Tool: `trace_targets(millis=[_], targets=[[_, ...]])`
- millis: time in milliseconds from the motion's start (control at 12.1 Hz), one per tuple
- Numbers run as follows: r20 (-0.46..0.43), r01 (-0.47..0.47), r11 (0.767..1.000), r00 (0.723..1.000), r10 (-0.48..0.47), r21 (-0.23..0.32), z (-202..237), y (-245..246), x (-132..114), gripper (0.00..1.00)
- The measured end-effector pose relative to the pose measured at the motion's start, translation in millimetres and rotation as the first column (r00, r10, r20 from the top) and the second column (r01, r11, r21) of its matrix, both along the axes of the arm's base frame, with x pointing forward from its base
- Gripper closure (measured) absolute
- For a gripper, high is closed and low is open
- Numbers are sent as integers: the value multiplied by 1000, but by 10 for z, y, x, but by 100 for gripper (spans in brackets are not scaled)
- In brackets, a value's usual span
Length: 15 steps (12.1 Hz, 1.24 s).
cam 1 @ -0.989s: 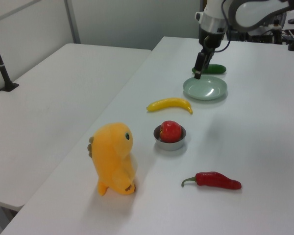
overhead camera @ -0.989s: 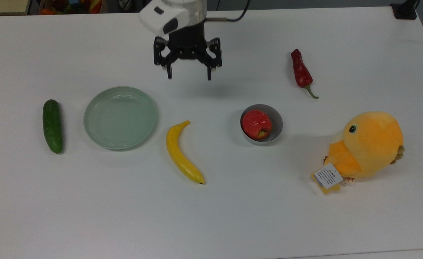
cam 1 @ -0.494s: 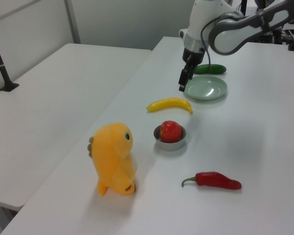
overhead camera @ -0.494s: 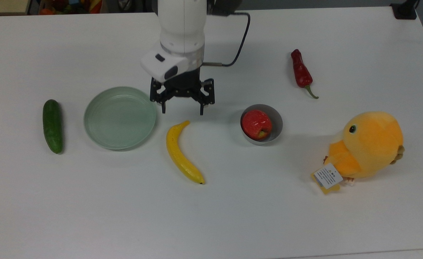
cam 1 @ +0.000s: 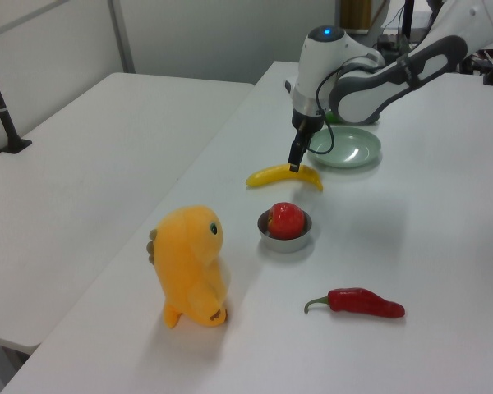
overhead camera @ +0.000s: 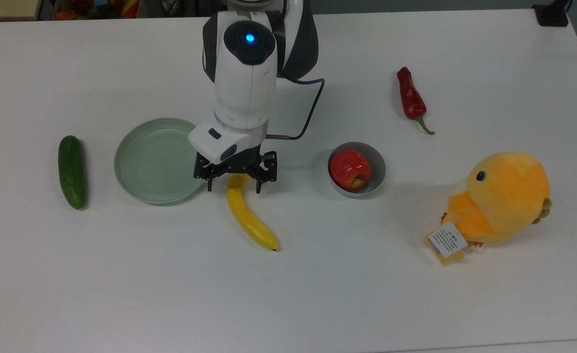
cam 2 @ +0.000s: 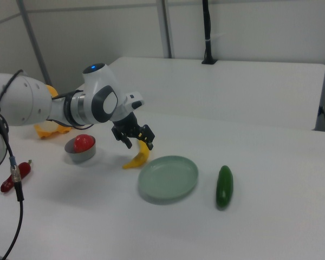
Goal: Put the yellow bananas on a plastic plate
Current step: 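Close the gripper on the banana's stem end, then lift the banana and carry it over the pale green plate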
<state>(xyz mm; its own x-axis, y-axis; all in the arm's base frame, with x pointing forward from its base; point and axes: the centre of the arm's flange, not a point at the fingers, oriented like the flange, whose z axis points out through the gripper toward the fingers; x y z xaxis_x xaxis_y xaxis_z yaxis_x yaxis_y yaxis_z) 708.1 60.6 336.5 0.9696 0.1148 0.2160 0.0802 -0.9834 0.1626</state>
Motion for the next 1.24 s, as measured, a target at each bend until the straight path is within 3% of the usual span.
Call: trace_targets(millis=[330,659,1236], targets=[[-31,-35,999,999,34,-36,-292,61,40,5],[-38,-54,998,998,53,-33,-366,151,48,66],[4,-28,999,1000,29,-31,-127,-16,131,67]])
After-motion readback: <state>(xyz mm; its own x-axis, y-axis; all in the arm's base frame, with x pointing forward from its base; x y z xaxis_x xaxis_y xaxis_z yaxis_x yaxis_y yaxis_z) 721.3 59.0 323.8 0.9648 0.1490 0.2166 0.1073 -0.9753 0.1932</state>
